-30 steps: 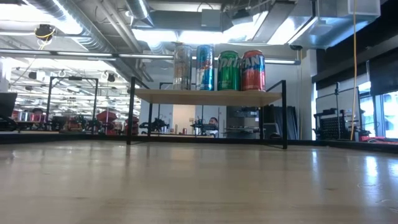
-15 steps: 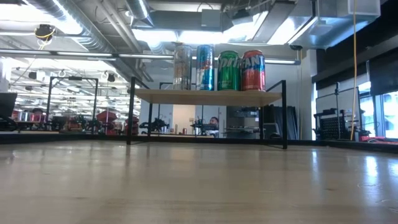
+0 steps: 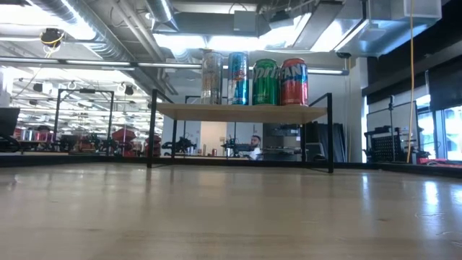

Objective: Place canned beverage on shelf
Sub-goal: Put the white soda can on the shelf aligned with the other white soda can

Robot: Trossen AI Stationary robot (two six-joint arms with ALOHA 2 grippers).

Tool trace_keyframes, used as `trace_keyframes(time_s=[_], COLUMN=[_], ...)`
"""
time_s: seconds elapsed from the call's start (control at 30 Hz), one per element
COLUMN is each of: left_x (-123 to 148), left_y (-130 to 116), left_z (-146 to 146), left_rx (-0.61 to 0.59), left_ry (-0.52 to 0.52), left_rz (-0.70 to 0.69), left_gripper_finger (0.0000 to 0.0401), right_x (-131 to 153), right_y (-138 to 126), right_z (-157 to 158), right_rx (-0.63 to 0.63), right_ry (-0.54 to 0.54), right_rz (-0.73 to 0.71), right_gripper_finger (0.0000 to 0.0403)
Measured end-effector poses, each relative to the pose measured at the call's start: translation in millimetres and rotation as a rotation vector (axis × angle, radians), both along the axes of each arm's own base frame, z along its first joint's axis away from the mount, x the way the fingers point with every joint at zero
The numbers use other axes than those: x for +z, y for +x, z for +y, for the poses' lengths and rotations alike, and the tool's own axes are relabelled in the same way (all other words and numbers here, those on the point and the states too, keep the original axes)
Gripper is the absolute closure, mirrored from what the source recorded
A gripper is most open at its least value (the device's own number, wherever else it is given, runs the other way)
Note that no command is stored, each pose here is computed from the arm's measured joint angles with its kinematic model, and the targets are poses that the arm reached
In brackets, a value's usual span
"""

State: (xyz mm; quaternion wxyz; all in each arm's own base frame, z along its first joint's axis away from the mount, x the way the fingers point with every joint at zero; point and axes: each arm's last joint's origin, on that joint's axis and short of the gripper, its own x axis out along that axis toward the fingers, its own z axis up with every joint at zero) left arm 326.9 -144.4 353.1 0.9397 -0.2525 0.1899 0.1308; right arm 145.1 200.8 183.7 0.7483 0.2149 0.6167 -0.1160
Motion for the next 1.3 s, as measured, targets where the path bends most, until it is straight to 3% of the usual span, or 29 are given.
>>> trace_keyframes(time_s=[0.23, 0.47, 0.67, 0.77, 1.0, 1.3], left_x=[-1, -1, -1, -1, -4, -24], left_y=[0, 0, 0, 0, 5, 41], left_z=[-1, -1, -1, -1, -7, -14], left_rx=[0.009, 0.011, 0.014, 0.014, 0.066, 0.170], left_ry=[-0.021, -0.015, -0.013, -0.017, 0.002, -0.061], left_rz=[-0.001, 0.001, 0.000, -0.001, -0.045, -0.196], left_gripper_finger=[0.0063, 0.0064, 0.0064, 0.0064, 0.0064, 0.0064], right_x=[-25, -41, -34, -20, 28, 85], right_y=[3, 2, 3, 6, 22, 50], right_z=[-14, -15, -14, -12, -6, -11], right_rx=[-0.086, -0.084, -0.082, -0.054, -0.039, -0.089], right_ry=[-0.061, -0.118, -0.130, -0.142, -0.159, -0.312], right_rz=[-0.001, 0.021, 0.007, -0.034, -0.301, -0.617], right_gripper_finger=[0.0084, 0.0183, 0.0184, 0.0184, 0.0184, 0.0184])
